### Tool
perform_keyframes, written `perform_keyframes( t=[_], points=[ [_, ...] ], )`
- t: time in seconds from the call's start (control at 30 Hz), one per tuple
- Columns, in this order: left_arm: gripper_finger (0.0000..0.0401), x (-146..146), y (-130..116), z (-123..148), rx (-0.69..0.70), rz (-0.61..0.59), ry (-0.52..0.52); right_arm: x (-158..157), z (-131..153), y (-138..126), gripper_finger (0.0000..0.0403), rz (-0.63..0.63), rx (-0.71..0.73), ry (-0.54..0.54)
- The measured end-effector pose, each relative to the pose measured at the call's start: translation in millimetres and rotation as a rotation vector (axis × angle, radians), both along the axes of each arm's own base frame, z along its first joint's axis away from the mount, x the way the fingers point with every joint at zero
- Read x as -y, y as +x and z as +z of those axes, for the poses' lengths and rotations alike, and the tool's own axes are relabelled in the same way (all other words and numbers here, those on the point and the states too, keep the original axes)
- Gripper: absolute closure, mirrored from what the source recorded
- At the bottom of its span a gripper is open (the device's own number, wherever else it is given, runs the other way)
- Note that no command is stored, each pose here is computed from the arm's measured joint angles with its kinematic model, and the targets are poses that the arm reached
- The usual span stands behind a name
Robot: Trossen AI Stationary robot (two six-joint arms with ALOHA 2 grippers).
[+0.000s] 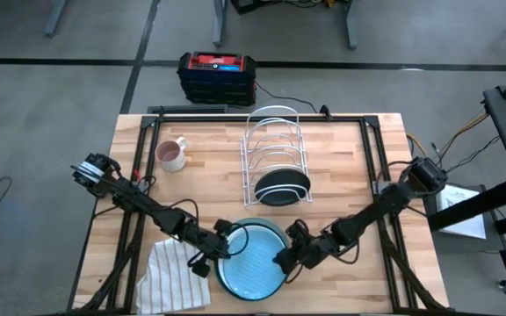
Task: Sort dishes
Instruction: Put the blue plate into the dish rack
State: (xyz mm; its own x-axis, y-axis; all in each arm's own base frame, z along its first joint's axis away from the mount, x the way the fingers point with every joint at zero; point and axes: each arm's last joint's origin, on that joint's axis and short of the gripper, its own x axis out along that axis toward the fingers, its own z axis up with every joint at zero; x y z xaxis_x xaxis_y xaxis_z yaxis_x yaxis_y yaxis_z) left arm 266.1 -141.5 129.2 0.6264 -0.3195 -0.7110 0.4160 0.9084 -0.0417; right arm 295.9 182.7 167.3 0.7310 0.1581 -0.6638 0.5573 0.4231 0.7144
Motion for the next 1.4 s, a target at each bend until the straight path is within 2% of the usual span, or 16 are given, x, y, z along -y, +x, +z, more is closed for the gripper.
perform_keyframes(
  t=[0.3,0.4,0.53,0.87,1.1,1.4],
  points=[
    [0.0401,0,0,0,0.001,-0.001,-0.001,12,-13,14,0.0218,0.039,-0.011,-0.022],
    [0.0401,0,0,0,0.002,-0.001,0.0,15,-14,15,0.0229,0.04,-0.013,-0.034],
    [0.0401,0,0,0,0.001,-0.001,0.001,18,-15,16,0.0266,0.051,-0.014,-0.057],
    [0.0401,1,0,1,0.003,-0.008,-0.005,23,-14,18,0.0389,0.042,-0.012,-0.085],
    [0.0401,-1,-2,8,0.016,-0.003,-0.006,25,-4,15,0.0393,0.054,0.01,-0.121],
    [0.0401,-6,-11,30,0.027,0.006,-0.021,31,17,7,0.0401,0.102,0.057,-0.264]
  ],
)
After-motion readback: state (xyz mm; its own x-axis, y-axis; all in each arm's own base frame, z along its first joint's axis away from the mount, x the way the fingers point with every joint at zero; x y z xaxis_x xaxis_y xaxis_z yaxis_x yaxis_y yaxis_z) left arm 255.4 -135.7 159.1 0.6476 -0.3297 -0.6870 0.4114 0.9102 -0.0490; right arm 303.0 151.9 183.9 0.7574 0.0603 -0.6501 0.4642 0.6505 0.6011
